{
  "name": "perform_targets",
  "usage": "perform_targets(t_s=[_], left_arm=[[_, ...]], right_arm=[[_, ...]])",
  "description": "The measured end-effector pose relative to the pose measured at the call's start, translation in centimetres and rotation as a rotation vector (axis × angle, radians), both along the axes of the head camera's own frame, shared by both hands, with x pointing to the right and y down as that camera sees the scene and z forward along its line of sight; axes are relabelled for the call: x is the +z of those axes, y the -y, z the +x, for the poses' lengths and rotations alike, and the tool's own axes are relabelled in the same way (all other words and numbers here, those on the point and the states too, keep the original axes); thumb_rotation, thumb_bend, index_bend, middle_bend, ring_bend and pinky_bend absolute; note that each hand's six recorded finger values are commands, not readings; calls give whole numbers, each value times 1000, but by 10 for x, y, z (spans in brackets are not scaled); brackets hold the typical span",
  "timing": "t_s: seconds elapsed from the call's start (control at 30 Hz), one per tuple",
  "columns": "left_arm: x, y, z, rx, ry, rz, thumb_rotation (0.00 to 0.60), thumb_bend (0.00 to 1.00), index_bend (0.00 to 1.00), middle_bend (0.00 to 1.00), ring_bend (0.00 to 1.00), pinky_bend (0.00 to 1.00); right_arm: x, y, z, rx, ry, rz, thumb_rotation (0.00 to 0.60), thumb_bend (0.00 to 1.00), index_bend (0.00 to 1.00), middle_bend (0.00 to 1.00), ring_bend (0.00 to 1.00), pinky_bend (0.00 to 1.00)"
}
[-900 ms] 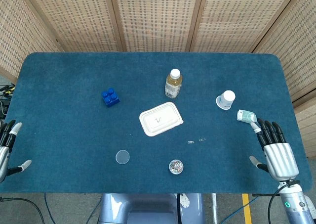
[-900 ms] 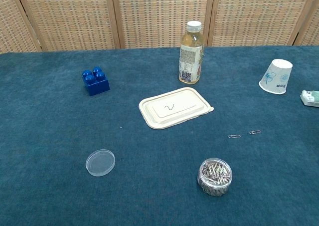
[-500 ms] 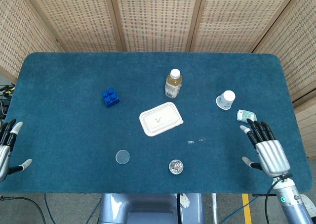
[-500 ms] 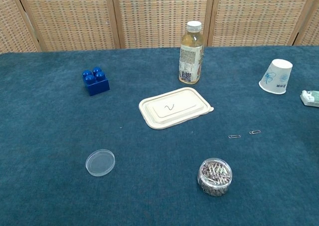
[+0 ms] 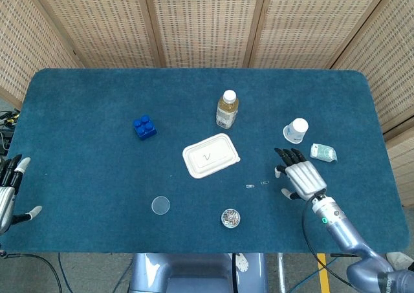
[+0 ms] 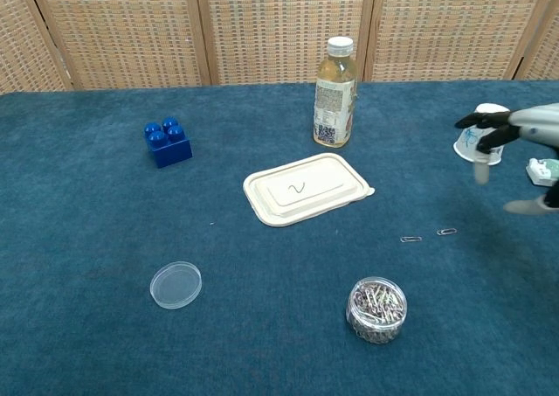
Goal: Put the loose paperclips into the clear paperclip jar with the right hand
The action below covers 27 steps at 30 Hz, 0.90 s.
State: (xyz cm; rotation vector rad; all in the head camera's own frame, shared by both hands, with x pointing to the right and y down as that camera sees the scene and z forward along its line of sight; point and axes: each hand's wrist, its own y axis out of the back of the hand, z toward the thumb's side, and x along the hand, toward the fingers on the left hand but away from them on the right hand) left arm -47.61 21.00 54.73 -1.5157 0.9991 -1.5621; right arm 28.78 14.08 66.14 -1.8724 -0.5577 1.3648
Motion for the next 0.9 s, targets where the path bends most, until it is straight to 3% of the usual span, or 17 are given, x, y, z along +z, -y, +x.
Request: perform_targets(t_s=[0.27, 0.57, 0.9], left_arm=[[5, 3, -3, -8, 7, -11, 600, 0, 0, 0, 0, 0], [10, 4, -1, -4, 16, -24, 600, 0, 0, 0, 0, 0], [12, 4, -2, -6, 20, -27, 600, 0, 0, 0, 0, 0]], right_arm=[[35, 5, -25, -36, -45, -31, 600, 308, 457, 0, 0, 0], [57, -3, -36, -89, -86, -50, 600, 308, 474, 0, 0, 9], [72, 2, -33, -91, -134, -57, 600, 314, 491, 0, 0, 14]])
